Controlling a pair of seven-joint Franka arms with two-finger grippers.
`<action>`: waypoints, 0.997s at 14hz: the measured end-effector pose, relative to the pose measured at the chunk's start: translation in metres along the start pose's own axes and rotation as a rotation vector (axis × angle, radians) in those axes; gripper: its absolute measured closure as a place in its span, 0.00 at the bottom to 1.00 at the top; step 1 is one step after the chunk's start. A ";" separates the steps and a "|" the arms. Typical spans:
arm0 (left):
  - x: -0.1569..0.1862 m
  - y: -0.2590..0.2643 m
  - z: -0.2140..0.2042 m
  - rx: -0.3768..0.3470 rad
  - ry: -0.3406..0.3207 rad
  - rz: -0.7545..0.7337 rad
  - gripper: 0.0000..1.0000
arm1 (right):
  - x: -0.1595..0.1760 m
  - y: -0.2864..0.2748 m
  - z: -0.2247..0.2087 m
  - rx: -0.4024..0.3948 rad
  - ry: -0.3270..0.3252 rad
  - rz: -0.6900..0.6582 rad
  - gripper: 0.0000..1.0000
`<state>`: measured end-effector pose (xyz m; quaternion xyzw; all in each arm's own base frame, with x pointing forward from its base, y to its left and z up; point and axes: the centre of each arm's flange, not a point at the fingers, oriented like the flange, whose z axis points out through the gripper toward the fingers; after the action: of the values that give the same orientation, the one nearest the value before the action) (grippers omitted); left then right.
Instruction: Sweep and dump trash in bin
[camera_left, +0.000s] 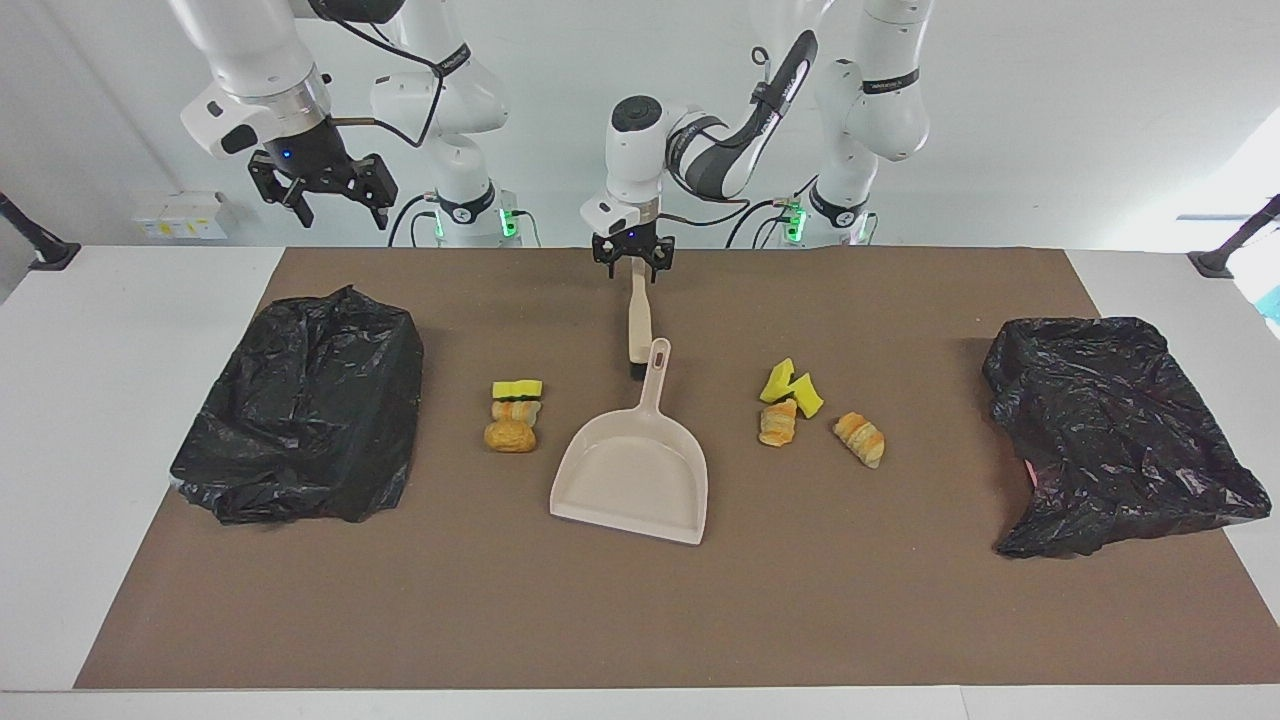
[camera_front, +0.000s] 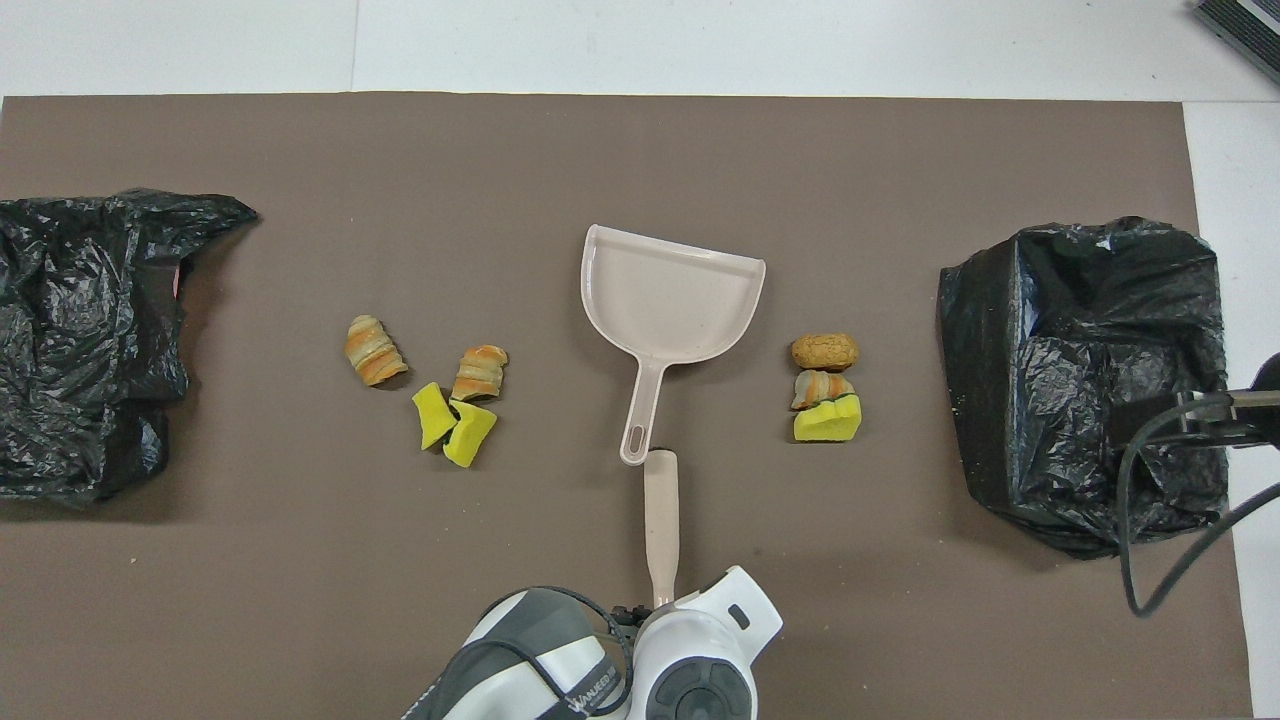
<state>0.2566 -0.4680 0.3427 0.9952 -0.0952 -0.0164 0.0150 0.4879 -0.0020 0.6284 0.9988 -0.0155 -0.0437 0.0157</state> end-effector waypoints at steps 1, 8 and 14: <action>0.000 -0.001 -0.002 0.001 -0.002 -0.001 0.43 | 0.000 0.000 0.000 0.000 0.000 0.000 0.00; 0.017 -0.029 -0.009 0.048 -0.050 -0.061 0.73 | 0.005 -0.004 0.002 0.003 0.035 -0.007 0.00; 0.054 -0.112 -0.052 0.100 -0.136 -0.225 0.73 | 0.024 -0.035 0.019 0.037 0.079 0.073 0.00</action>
<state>0.3328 -0.3668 0.3889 0.9957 0.0154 -0.0807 -0.0429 0.5114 0.0317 0.6063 0.9986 -0.0522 -0.0033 -0.0008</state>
